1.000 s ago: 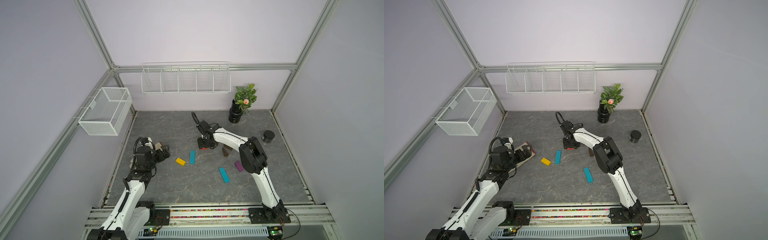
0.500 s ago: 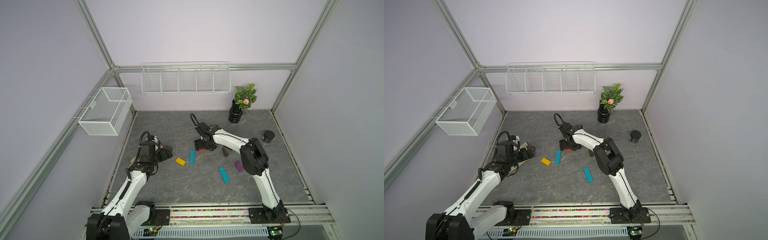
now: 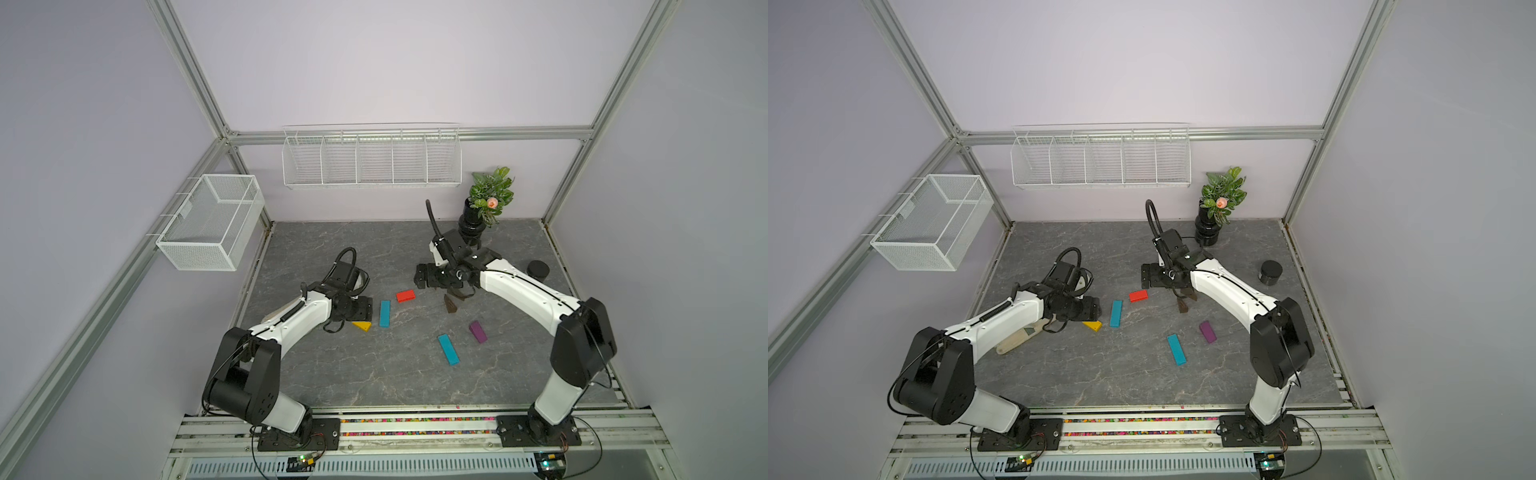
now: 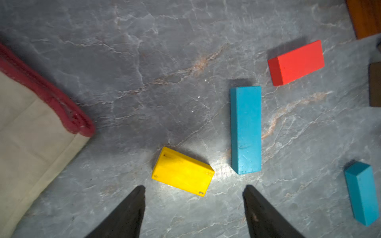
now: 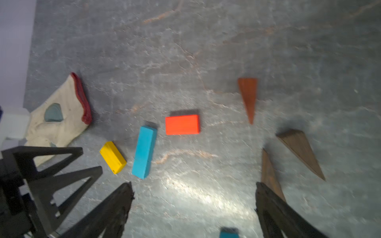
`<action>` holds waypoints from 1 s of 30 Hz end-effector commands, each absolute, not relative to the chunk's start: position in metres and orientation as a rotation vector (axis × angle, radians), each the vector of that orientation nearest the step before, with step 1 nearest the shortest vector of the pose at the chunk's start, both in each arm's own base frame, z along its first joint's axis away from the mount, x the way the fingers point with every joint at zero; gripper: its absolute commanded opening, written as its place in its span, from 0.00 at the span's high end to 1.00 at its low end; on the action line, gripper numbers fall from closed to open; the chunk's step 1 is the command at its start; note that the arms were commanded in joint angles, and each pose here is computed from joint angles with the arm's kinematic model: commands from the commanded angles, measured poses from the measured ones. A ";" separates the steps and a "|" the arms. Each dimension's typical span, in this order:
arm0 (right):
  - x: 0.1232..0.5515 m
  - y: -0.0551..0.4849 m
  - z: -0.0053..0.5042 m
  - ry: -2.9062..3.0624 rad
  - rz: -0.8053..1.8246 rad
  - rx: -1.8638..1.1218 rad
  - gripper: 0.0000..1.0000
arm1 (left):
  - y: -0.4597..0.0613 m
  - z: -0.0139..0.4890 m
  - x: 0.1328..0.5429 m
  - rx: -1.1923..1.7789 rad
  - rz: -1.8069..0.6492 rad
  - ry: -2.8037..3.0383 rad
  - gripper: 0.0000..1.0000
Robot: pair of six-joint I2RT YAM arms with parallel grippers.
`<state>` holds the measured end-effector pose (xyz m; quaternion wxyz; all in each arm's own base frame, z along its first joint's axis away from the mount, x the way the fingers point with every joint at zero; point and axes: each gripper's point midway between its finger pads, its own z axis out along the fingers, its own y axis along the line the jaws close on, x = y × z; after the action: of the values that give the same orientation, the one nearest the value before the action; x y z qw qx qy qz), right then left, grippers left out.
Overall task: Assemble a small pinwheel with building blocks
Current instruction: Pick up the building block from the center of the board.
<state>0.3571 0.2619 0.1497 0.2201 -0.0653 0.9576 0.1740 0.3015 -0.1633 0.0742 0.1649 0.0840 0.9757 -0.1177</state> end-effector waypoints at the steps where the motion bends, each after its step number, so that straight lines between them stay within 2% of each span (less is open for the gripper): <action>1: 0.343 0.247 0.143 2.664 0.490 -0.187 0.04 | -0.162 0.076 0.300 0.375 -0.256 2.824 0.23; 6: 0.328 0.220 0.139 2.666 0.464 -0.140 0.04 | -0.155 0.064 0.296 0.455 -0.118 2.923 0.22; 16: 0.317 0.201 0.140 2.644 0.479 -0.076 0.02 | -0.166 0.056 0.296 0.628 -0.087 2.952 0.12; 22: 0.314 0.196 0.141 2.633 0.477 -0.062 0.01 | -0.168 0.044 0.299 0.685 -0.047 2.967 0.11; 25: 0.313 0.193 0.139 2.638 0.476 -0.054 0.00 | -0.165 0.031 0.298 0.717 0.004 3.023 0.16; 30: 0.309 0.189 0.141 2.633 0.478 -0.041 0.00 | -0.167 0.022 0.301 0.690 0.007 3.055 0.30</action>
<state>0.3120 0.1938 0.1359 0.2221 -0.0243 0.9600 0.1687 0.2992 -0.1664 0.0195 0.0076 0.2141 0.9768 -0.0034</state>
